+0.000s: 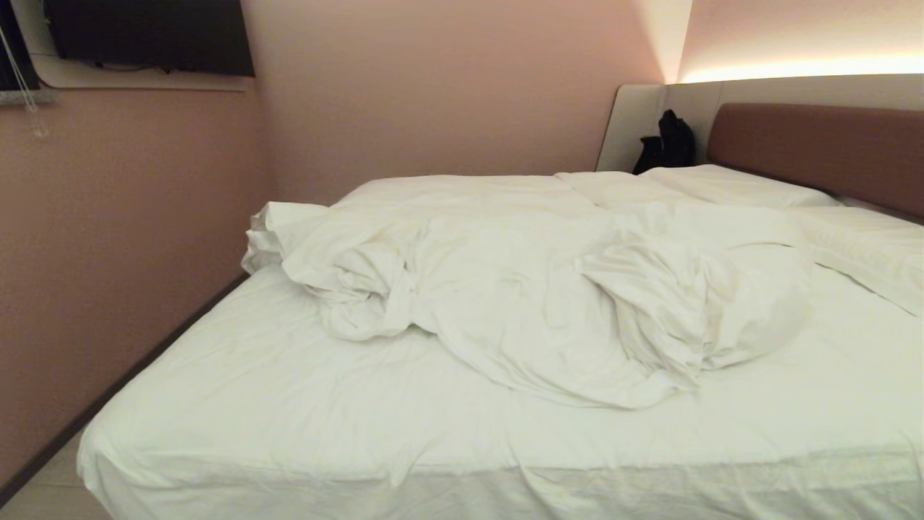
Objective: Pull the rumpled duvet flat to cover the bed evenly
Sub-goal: Hold the folded corner of the quilt
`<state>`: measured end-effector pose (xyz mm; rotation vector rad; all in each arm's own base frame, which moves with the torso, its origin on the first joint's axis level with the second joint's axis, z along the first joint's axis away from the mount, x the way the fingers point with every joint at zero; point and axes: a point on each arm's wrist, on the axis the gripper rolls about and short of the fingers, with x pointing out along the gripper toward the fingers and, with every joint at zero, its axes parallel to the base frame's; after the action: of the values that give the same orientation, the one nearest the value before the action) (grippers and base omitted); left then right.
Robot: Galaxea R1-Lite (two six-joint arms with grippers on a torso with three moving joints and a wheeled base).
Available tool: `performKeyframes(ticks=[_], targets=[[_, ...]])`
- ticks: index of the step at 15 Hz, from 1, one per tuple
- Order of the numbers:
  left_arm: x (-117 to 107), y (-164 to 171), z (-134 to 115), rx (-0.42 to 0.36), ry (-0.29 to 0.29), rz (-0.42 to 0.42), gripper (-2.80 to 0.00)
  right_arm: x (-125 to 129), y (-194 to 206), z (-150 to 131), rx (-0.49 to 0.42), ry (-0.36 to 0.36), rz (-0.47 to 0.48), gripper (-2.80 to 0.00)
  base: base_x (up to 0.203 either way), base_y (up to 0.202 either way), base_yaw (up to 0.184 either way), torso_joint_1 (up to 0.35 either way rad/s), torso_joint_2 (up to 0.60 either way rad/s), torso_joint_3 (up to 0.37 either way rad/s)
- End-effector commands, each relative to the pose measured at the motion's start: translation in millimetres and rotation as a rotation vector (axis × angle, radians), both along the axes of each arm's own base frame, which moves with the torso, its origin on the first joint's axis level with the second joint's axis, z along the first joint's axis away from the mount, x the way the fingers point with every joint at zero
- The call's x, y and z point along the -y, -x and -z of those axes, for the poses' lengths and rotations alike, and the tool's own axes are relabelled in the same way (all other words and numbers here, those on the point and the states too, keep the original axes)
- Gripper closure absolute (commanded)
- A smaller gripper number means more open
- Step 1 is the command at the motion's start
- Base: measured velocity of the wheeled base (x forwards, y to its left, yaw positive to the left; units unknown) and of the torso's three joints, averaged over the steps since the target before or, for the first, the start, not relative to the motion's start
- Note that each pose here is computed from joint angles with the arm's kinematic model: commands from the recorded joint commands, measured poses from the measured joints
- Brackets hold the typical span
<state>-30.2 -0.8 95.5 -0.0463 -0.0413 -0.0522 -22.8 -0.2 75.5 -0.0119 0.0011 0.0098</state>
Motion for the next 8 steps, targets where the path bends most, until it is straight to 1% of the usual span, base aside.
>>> performKeyframes(ticks=[1,2,3,6,8], targets=[[0.7,4.5,-19.2,-0.013,0.006,0.031,0.00,0.0,-0.1,0.1,-0.001,0.000,-0.001,0.00,0.000,0.000,0.000,0.000,0.00,0.000],[1.2,2.1,-24.8,-0.039,0.015,0.054,0.00,0.0,0.0,-0.3,0.001,0.000,0.000,0.00,0.000,0.000,0.000,0.000,0.00,0.000],[1.6,-0.4,-30.6,-0.059,0.037,0.073,0.00,0.0,0.0,-0.2,0.000,0.000,0.000,0.00,0.000,0.000,0.000,0.000,0.00,0.000],[3.4,-25.2,-62.3,-0.188,0.182,0.144,0.00,0.0,-0.1,0.1,-0.001,0.000,-0.001,0.00,0.000,0.000,0.000,0.000,0.00,0.000],[5.0,-57.0,-84.4,-0.287,0.277,0.186,0.00,0.0,-0.1,0.1,-0.001,0.000,0.000,0.00,0.000,0.000,0.000,0.000,0.00,0.000]])
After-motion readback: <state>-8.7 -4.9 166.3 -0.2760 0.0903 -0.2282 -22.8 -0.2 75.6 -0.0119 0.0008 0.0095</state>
